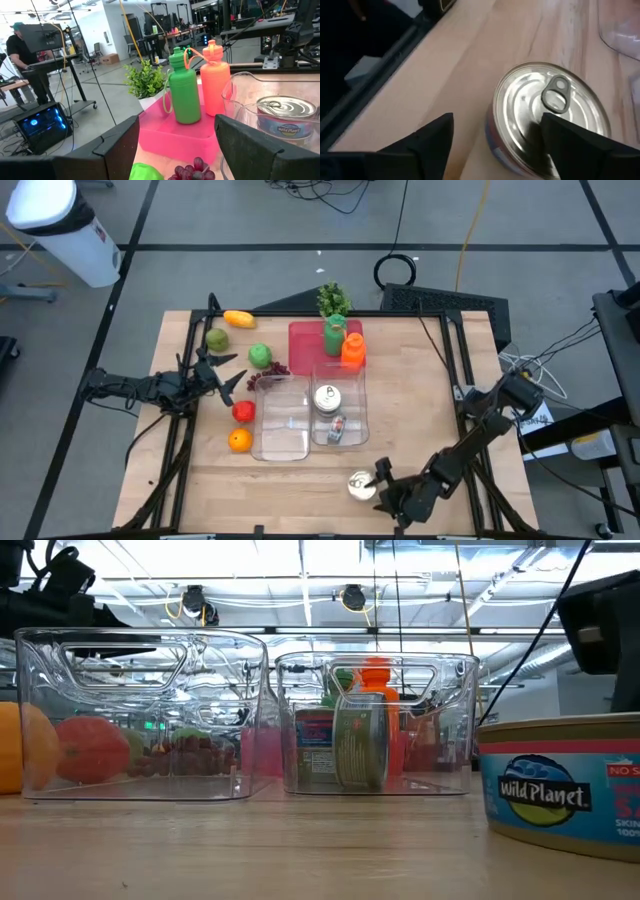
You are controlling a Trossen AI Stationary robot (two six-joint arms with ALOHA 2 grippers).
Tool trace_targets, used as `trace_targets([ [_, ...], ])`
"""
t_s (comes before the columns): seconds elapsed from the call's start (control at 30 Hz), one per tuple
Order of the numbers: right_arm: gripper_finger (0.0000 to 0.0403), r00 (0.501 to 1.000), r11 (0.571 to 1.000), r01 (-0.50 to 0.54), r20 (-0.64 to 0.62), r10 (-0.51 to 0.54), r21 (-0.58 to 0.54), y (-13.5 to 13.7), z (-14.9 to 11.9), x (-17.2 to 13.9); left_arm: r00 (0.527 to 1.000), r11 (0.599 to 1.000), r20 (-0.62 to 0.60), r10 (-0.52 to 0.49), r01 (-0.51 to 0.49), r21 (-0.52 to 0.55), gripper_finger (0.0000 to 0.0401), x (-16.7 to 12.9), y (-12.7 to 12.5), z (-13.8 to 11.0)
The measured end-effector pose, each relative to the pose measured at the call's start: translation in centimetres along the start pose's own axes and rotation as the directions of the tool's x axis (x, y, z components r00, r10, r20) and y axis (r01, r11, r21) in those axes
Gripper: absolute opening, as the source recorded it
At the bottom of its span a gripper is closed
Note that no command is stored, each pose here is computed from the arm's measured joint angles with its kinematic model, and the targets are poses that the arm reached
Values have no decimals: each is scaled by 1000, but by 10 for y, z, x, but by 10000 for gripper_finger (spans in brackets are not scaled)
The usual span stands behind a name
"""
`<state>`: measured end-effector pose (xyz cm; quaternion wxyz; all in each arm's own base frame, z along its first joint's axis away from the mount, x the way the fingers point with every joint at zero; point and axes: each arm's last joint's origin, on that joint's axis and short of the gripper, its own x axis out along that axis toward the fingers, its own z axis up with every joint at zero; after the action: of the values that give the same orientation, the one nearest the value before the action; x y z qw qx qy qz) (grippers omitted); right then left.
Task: Pick & Place Food Item
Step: Put the blue and pink tuna can into the right transparent bin
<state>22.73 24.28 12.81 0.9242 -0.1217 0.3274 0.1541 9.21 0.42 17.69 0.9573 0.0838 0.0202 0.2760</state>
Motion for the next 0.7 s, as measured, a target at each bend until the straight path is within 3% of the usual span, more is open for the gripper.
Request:
trace_targets([
  [0.2,195,1000,999,28,-9,-28,-37,0,-2,3,1000,1000,0,0,0,0,273,0,0,0],
  [0.47,20,997,997,25,-67,-30,-69,-8,-8,4,1000,1000,0,0,0,0,273,0,0,0],
  [0.7,2,995,996,18,-100,-28,-93,-10,-14,6,1000,1000,0,0,0,0,273,0,0,0],
])
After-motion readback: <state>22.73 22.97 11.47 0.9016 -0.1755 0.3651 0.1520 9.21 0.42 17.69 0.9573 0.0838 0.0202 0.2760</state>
